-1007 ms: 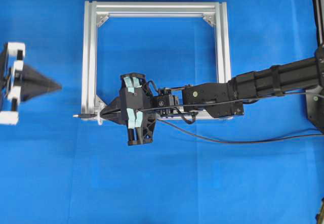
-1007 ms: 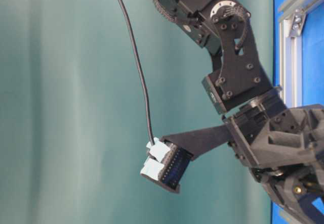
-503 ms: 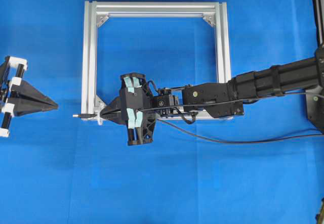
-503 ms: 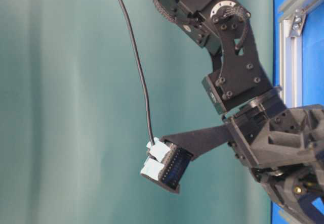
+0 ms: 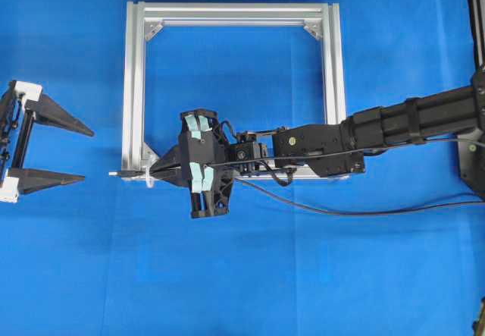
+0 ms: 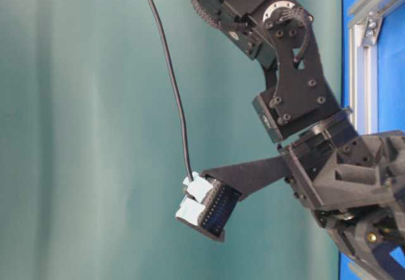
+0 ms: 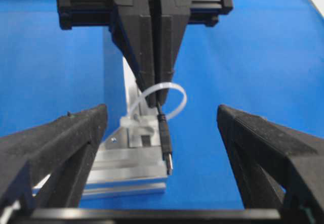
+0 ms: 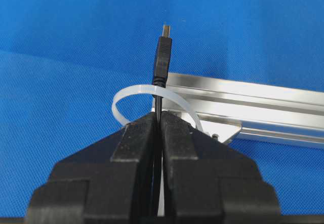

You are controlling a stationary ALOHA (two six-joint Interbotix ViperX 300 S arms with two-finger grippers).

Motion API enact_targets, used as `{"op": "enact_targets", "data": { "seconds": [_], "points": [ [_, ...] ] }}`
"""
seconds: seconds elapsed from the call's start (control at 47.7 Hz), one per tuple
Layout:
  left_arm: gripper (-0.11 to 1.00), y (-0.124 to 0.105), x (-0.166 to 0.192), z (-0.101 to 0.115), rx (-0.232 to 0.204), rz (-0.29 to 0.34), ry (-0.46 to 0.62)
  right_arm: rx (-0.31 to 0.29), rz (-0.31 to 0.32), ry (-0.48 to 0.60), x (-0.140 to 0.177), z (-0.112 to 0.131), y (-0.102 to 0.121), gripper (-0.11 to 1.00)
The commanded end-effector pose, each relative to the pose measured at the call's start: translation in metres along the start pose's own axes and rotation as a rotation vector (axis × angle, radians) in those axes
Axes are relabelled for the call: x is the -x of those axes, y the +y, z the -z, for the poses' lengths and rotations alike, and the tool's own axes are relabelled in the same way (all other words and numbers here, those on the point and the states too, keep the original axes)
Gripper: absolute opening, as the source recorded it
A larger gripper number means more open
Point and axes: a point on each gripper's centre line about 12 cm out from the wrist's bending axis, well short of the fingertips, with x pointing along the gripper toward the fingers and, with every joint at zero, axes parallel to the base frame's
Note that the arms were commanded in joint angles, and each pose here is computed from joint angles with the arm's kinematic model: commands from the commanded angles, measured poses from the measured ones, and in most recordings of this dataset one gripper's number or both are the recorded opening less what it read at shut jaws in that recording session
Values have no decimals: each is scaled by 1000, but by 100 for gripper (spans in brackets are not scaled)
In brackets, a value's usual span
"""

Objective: Insert the wire through the string loop located on the left side.
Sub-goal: 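Move the left gripper open toward the plug emerging from the loop, then close the left gripper on the plug beyond the loop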

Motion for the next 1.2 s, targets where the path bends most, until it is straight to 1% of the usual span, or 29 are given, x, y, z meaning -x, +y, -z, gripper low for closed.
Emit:
{"op": "enact_targets", "data": {
  "seconds": [0.0, 0.231, 0.503, 0.629, 0.713, 0.86, 1.174],
  "points": [
    [91, 1, -5, -9, -1, -7, -20, 1, -3, -40, 3, -17, 1, 0],
    [91, 6, -19, 5, 1, -33, 53, 1, -3, -44, 3, -17, 1, 0],
    [91, 14, -55, 36, 0, -72, 205, 1, -1, -38, 4, -16, 0, 0],
    [90, 15, -69, 51, -1, -78, 269, 0, -2, -37, 4, -16, 1, 0],
    [90, 15, -72, 53, -1, -79, 277, 1, -2, -35, 4, -15, 1, 0],
    [90, 16, -72, 51, -2, -79, 258, 0, -2, -34, 4, -15, 1, 0],
    [90, 16, -72, 51, -1, -79, 258, -2, -2, -35, 4, -15, 1, 0]
  ]
}}
